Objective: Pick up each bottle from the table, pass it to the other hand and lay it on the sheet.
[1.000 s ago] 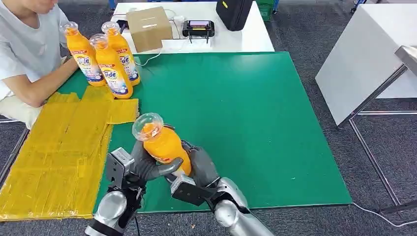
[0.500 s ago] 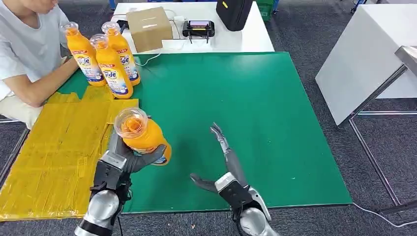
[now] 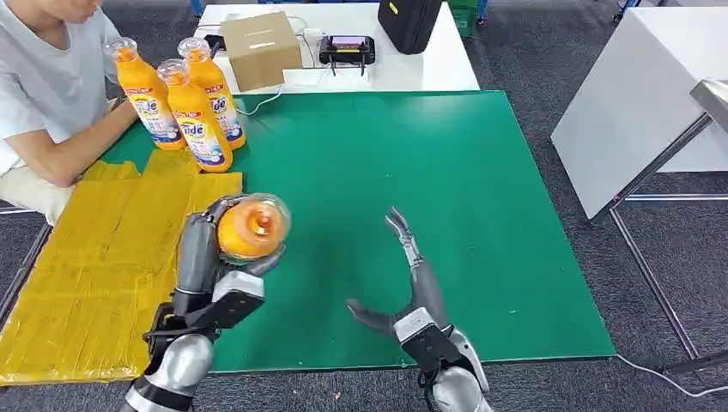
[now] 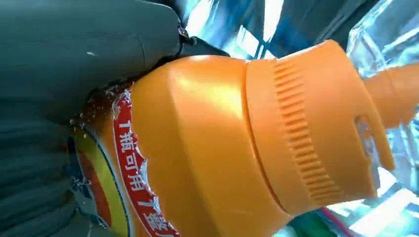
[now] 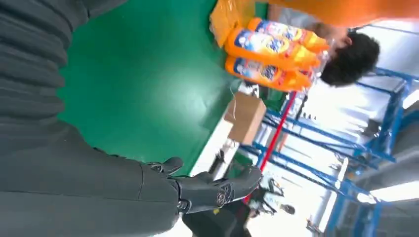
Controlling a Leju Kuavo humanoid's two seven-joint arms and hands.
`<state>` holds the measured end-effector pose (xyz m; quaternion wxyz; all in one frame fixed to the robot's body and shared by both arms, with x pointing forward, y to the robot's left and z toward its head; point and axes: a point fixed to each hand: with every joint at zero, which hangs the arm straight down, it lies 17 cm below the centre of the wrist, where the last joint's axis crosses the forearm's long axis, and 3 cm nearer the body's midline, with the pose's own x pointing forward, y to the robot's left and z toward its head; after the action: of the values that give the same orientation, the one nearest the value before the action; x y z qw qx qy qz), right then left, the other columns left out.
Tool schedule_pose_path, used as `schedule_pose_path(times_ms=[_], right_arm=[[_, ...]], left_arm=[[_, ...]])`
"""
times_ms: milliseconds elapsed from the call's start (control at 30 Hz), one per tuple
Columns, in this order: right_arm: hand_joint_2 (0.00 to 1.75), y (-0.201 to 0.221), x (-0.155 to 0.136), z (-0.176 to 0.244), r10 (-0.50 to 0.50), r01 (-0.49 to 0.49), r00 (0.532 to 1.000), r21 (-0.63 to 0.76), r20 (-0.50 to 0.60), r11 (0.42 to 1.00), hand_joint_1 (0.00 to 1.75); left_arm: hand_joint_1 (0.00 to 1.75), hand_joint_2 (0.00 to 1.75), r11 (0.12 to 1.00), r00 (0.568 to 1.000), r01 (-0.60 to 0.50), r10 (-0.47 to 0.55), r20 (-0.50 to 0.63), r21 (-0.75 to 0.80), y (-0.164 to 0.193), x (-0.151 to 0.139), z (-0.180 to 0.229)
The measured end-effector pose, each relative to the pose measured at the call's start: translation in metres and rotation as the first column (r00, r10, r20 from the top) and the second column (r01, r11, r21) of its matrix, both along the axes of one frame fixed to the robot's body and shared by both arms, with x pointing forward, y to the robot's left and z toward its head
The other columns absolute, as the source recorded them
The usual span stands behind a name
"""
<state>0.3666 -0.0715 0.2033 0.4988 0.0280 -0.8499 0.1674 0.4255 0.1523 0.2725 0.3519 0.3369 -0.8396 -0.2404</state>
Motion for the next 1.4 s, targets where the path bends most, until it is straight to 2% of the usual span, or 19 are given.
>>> schedule_pose_path(times_ms=[67, 133, 200, 267, 433, 600, 733, 867, 900, 933, 967, 1133, 1233, 1400], right_arm=[[1.75, -0.006, 0.001, 0.008, -0.02, 0.02, 1.0, -0.005, 0.024, 1.0, 0.0], [1.75, -0.012, 0.003, 0.016, -0.035, 0.035, 0.999, 0.002, 0.037, 0.999, 0.0], [1.75, -0.016, 0.005, 0.024, -0.044, 0.044, 0.998, 0.009, 0.051, 0.999, 0.0], [1.75, -0.017, 0.01, 0.032, -0.059, 0.06, 0.996, -0.018, 0.064, 0.998, 0.0], [1.75, -0.022, 0.018, 0.049, -0.083, 0.083, 0.993, -0.002, 0.086, 0.997, 0.0], [1.75, -0.023, 0.016, 0.055, -0.042, 0.038, 0.997, 0.061, 0.071, 0.997, 0.0], [1.75, -0.025, 0.014, 0.059, -0.051, 0.046, 0.993, 0.056, 0.102, 0.997, 0.0], [1.75, -0.019, 0.01, 0.059, -0.038, 0.034, 0.992, 0.03, 0.119, 0.999, 0.0], [1.75, -0.017, 0.009, 0.059, -0.031, 0.028, 0.992, 0.025, 0.12, 0.999, 0.0], [1.75, -0.015, 0.008, 0.059, -0.026, 0.023, 0.992, 0.021, 0.122, 1.0, 0.0], [1.75, -0.013, 0.007, 0.059, -0.023, 0.021, 0.992, 0.02, 0.122, 1.0, 0.0], [1.75, -0.011, 0.005, 0.057, -0.017, 0.016, 0.992, 0.01, 0.126, 1.0, 0.0], [1.75, -0.011, 0.004, 0.055, -0.014, 0.013, 0.992, 0.008, 0.123, 1.0, 0.0], [1.75, -0.012, 0.005, 0.052, -0.009, 0.008, 0.993, 0.004, 0.115, 1.0, 0.0]], left_arm=[[1.75, 1.75, 0.963, 0.993, -0.12, 0.117, 0.024, 0.24, -0.001, 0.015, -0.008], [1.75, 1.75, 0.871, 0.973, -0.222, 0.227, 0.043, 0.438, 0.005, 0.035, -0.027], [1.75, 1.75, 0.791, 0.953, -0.269, 0.301, 0.035, 0.549, 0.015, 0.055, -0.046], [1.75, 1.75, 0.713, 0.926, -0.27, 0.377, -0.029, 0.647, 0.028, 0.08, -0.077], [1.75, 1.75, 0.584, 0.898, -0.222, 0.435, -0.071, 0.781, 0.048, 0.11, -0.139], [1.75, 1.75, 0.486, 0.866, -0.134, 0.481, -0.136, 0.864, 0.076, 0.122, -0.187], [1.75, 1.75, 0.434, 0.835, -0.144, 0.535, -0.126, 0.889, 0.097, 0.13, -0.198], [1.75, 1.75, 0.415, 0.822, -0.168, 0.56, -0.106, 0.894, 0.112, 0.133, -0.201], [1.59, 1.75, 0.415, 0.821, -0.174, 0.562, -0.101, 0.893, 0.114, 0.133, -0.2], [0.19, 1.75, 0.416, 0.82, -0.182, 0.564, -0.096, 0.891, 0.116, 0.133, -0.2], [0.0, 1.75, 0.419, 0.822, -0.189, 0.563, -0.091, 0.888, 0.117, 0.132, -0.2], [0.0, 1.75, 0.464, 0.846, -0.229, 0.53, -0.061, 0.856, 0.118, 0.126, -0.197], [0.0, 1.75, 0.473, 0.837, -0.265, 0.546, -0.043, 0.84, 0.123, 0.122, -0.195], [0.0, 1.75, 0.473, 0.836, -0.265, 0.546, -0.043, 0.84, 0.125, 0.121, -0.197]])
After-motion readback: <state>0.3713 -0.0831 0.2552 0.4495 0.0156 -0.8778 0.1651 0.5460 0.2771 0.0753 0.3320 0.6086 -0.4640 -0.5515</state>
